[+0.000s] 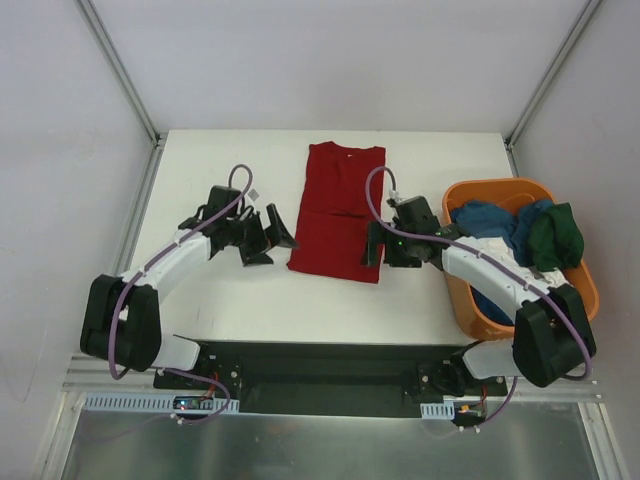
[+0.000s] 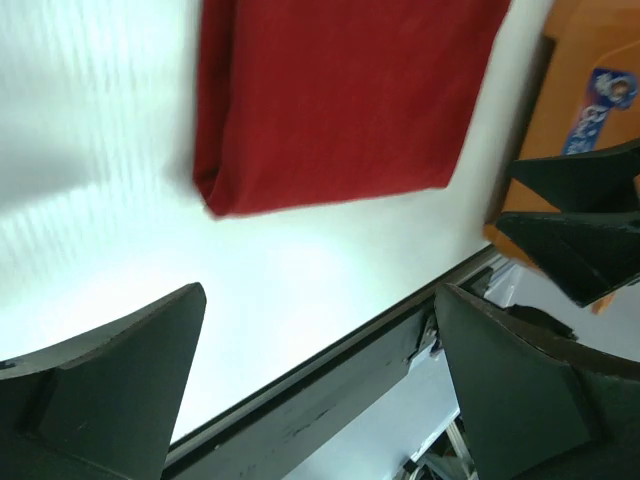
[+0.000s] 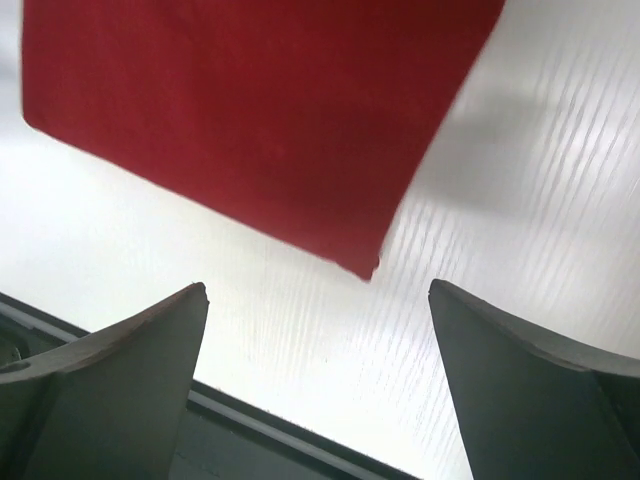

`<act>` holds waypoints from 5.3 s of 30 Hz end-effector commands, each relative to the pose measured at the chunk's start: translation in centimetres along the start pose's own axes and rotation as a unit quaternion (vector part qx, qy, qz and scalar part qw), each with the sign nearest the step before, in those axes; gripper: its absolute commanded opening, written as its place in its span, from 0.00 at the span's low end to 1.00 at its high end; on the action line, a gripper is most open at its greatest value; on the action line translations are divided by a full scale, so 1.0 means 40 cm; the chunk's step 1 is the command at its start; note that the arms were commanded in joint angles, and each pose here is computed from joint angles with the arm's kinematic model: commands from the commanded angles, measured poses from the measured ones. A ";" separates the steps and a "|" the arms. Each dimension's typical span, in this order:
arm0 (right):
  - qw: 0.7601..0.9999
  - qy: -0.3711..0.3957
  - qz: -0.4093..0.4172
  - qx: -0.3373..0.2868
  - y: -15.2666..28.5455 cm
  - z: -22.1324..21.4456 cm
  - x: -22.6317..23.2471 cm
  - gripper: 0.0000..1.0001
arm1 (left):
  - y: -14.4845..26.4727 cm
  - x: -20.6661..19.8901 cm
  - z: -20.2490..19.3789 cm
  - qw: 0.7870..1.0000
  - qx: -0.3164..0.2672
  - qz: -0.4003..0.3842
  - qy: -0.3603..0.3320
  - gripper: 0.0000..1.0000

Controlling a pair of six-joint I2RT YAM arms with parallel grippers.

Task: Fold and stack the t-shirts
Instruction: Fold the tshirt

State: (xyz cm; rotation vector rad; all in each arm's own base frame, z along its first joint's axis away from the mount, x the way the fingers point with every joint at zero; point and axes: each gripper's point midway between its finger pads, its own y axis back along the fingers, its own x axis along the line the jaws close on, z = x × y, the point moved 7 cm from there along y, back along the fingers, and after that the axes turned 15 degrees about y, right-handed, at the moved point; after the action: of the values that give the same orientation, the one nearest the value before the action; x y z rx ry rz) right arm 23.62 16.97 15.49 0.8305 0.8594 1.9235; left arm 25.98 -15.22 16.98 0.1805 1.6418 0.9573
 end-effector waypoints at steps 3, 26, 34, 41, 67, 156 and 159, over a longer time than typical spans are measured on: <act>0.999 -0.018 0.033 -0.036 0.044 -0.062 0.028 0.97 | 0.019 0.104 -0.095 0.999 0.009 0.029 0.023 0.99; 0.999 -0.034 0.017 -0.031 0.051 -0.139 0.015 0.97 | -0.160 0.149 -0.023 0.994 0.035 0.077 0.062 0.61; 0.999 -0.044 0.004 -0.020 0.038 -0.152 0.006 0.97 | -0.204 0.167 -0.003 0.991 0.045 0.098 0.074 0.31; 0.999 -0.052 0.010 -0.012 0.023 -0.162 0.006 0.97 | -0.223 0.203 -0.018 0.988 0.053 0.122 0.080 0.00; 0.997 -0.029 -0.042 0.054 -0.148 -0.119 -0.029 0.39 | -0.202 0.241 -0.057 0.985 0.063 0.134 0.083 0.00; 0.985 -0.119 0.127 0.007 0.028 0.116 -0.120 0.01 | -0.121 -0.301 0.263 0.994 -0.096 -0.006 -0.054 0.00; 0.990 -0.119 0.070 -0.006 -0.005 0.135 -0.160 0.01 | -0.182 -0.300 0.307 0.994 -0.100 0.002 -0.040 0.00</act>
State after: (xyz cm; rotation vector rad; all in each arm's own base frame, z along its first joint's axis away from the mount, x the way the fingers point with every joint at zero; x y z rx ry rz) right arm 28.16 13.87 17.09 1.2488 0.6531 1.9890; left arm 39.51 -20.59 21.19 0.1489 1.5072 1.0758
